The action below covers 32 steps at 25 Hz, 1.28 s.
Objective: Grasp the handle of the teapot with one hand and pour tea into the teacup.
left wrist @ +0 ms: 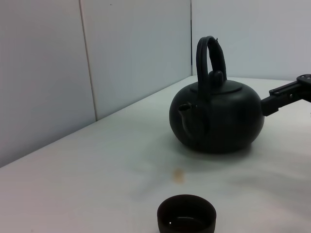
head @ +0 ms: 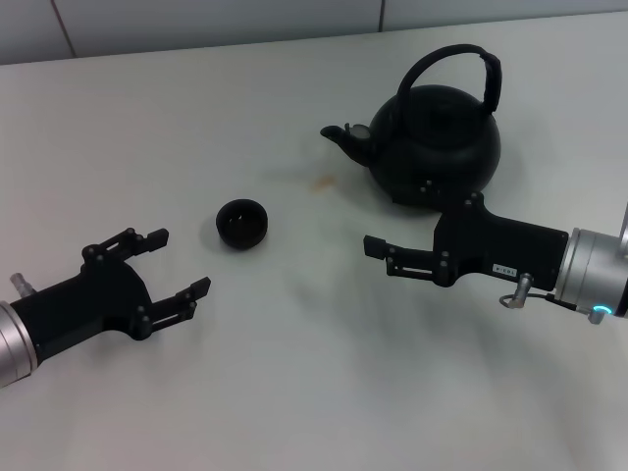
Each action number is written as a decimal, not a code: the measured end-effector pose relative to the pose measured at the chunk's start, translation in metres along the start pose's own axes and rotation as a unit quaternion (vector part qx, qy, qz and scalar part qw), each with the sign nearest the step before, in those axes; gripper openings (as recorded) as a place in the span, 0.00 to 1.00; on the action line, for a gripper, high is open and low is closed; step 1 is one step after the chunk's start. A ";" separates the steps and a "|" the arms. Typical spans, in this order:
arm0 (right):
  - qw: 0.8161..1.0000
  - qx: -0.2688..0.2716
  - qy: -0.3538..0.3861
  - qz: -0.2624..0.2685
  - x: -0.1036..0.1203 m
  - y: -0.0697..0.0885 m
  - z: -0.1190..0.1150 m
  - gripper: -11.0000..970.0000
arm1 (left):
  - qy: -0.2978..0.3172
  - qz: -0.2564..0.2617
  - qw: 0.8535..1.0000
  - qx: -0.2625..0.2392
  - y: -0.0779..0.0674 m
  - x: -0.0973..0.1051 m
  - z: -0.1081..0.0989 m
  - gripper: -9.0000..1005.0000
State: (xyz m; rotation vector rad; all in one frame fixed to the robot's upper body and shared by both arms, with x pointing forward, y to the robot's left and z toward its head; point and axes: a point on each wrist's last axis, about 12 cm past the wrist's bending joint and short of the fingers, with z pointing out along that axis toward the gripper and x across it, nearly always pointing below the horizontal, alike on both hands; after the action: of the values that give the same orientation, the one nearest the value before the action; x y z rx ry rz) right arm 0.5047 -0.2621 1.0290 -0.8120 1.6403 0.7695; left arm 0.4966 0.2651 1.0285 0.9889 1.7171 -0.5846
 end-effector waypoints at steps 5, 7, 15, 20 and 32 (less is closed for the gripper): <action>1.000 0.002 -0.002 0.001 -0.001 -0.001 0.000 0.84 | 0.000 -0.001 1.000 -0.001 0.000 0.001 0.000 0.80; 1.000 0.004 -0.004 0.001 -0.001 -0.001 0.000 0.84 | -0.001 -0.002 1.000 -0.002 0.000 0.001 -0.001 0.80; 1.000 0.005 -0.003 0.001 -0.001 -0.002 -0.001 0.84 | -0.001 -0.003 1.000 -0.002 0.000 0.001 -0.001 0.80; 1.000 0.006 -0.003 0.001 -0.001 -0.002 -0.001 0.85 | -0.001 -0.003 1.000 -0.002 0.000 0.001 -0.001 0.80; 1.000 0.008 -0.003 0.003 -0.001 -0.002 -0.001 0.85 | 0.000 -0.002 1.000 -0.003 0.000 0.000 0.000 0.80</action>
State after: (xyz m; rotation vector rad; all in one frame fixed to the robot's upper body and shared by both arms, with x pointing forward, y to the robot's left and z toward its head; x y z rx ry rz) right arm 0.5064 -0.2640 1.0298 -0.7931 1.6433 0.7604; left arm 0.4967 0.2656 1.0283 0.9811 1.7194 -0.5824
